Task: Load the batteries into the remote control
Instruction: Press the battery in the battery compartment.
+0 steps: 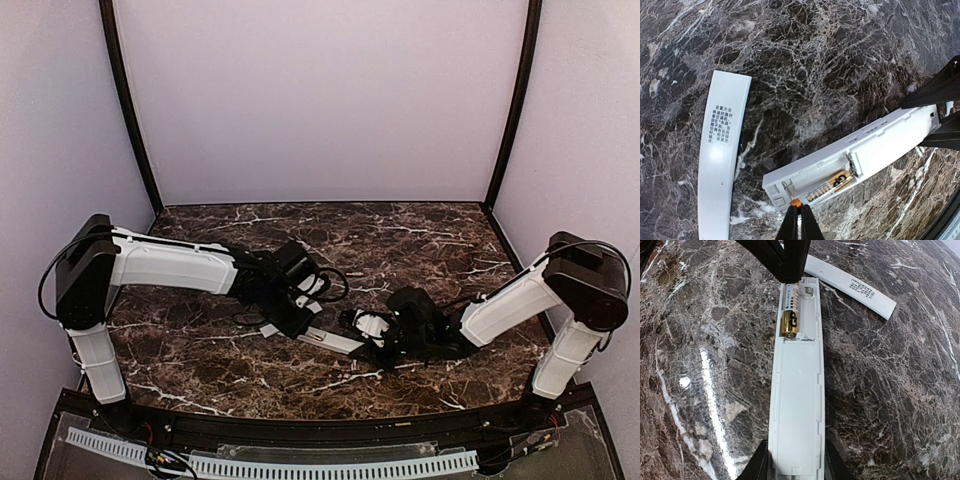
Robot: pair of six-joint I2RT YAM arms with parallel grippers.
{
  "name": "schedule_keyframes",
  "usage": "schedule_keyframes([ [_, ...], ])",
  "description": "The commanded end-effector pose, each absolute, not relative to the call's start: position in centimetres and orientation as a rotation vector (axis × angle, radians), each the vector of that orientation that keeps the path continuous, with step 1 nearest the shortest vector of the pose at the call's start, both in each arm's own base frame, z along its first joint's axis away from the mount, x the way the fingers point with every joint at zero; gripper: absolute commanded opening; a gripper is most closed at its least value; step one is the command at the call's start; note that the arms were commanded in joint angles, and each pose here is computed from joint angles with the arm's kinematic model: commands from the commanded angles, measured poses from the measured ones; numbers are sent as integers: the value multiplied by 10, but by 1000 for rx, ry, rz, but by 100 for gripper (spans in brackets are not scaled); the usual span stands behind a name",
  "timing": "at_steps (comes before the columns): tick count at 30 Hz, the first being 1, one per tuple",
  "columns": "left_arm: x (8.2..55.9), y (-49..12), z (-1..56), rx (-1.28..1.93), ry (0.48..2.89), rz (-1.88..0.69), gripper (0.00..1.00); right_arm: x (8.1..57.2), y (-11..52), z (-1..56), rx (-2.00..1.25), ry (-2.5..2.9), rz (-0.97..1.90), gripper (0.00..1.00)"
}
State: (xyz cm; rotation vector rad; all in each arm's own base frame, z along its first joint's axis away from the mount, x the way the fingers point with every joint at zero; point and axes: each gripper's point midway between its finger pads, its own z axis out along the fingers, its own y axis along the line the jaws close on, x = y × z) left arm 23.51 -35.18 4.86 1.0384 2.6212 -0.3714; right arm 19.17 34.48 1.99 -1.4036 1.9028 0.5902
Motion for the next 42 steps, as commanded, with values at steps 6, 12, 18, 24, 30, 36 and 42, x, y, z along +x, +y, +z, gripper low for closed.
schedule_keyframes([
  [6, 195, -362, 19, 1221, 2699, -431, 2, 188, 348, 15, -1437, 1888, 580, 0],
  [12, 187, -367, 16, 1253, 2704, -455, 0, 188, 348, 14, -1440, 1889, 578, 0],
  [18, 191, -360, 14, 1252, 2704, -370, 2, 188, 348, 14, -1438, 1891, 578, 0],
  [24, 215, -351, 46, 1138, 2636, -406, 8, 187, 346, 15, -1435, 1888, 574, 0],
  [30, 249, -339, 88, 963, 2524, -422, 35, 188, 345, 15, -1427, 1892, 571, 0],
  [36, 251, -347, 86, 931, 2521, -469, 51, 187, 345, 17, -1425, 1886, 574, 0],
  [42, 246, -355, 66, 976, 2560, -469, 53, 188, 345, 16, -1426, 1888, 572, 0],
])
